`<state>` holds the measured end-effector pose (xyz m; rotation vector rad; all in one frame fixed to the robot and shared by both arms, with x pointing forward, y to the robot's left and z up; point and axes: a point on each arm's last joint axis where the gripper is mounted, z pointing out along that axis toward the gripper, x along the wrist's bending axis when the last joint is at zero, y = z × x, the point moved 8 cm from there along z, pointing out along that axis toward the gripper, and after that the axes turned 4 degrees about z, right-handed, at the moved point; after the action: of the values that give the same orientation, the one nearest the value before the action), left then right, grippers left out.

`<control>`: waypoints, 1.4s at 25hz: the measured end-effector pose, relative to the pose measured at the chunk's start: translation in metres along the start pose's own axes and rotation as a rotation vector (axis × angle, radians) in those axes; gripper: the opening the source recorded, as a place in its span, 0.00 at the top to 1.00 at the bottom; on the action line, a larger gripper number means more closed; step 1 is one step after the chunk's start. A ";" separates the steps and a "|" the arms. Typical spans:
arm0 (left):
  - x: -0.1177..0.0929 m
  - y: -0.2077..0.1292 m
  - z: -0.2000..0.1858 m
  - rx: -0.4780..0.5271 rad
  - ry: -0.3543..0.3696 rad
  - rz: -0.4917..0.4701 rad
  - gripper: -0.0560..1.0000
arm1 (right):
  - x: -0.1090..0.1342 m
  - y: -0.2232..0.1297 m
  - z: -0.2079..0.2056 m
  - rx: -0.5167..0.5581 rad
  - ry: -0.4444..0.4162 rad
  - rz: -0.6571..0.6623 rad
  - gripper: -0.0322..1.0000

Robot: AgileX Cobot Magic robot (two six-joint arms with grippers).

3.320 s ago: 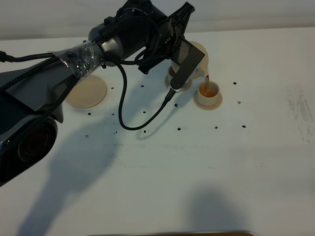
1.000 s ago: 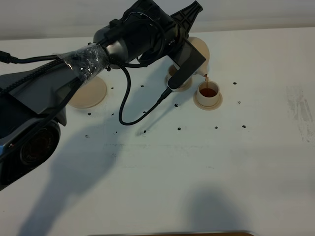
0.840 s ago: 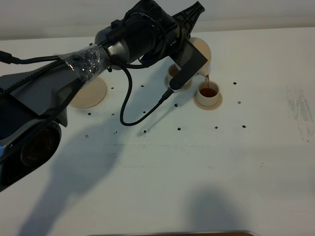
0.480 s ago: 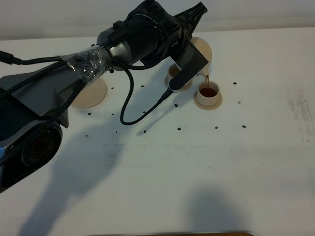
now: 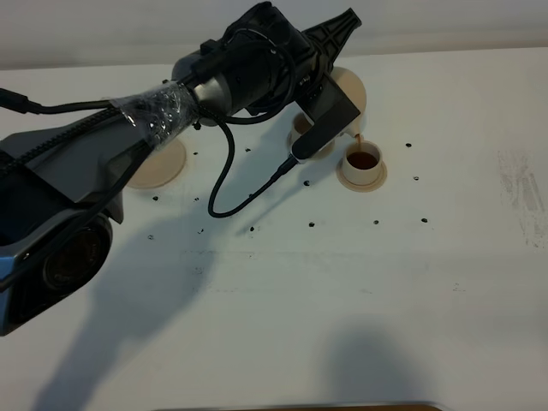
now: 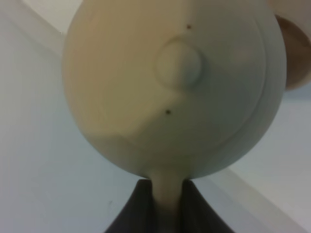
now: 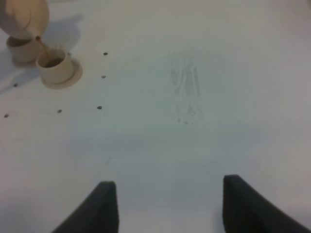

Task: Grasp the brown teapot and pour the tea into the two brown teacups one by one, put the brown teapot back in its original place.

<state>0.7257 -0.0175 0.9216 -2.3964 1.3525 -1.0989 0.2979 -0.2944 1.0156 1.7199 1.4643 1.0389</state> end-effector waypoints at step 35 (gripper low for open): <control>0.007 0.003 0.000 0.010 0.032 0.061 0.87 | 0.000 0.000 0.000 0.001 0.000 0.000 0.50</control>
<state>0.7255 -0.0253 0.9240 -2.3241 1.4169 -1.1293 0.2980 -0.2944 1.0153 1.7206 1.4648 1.0383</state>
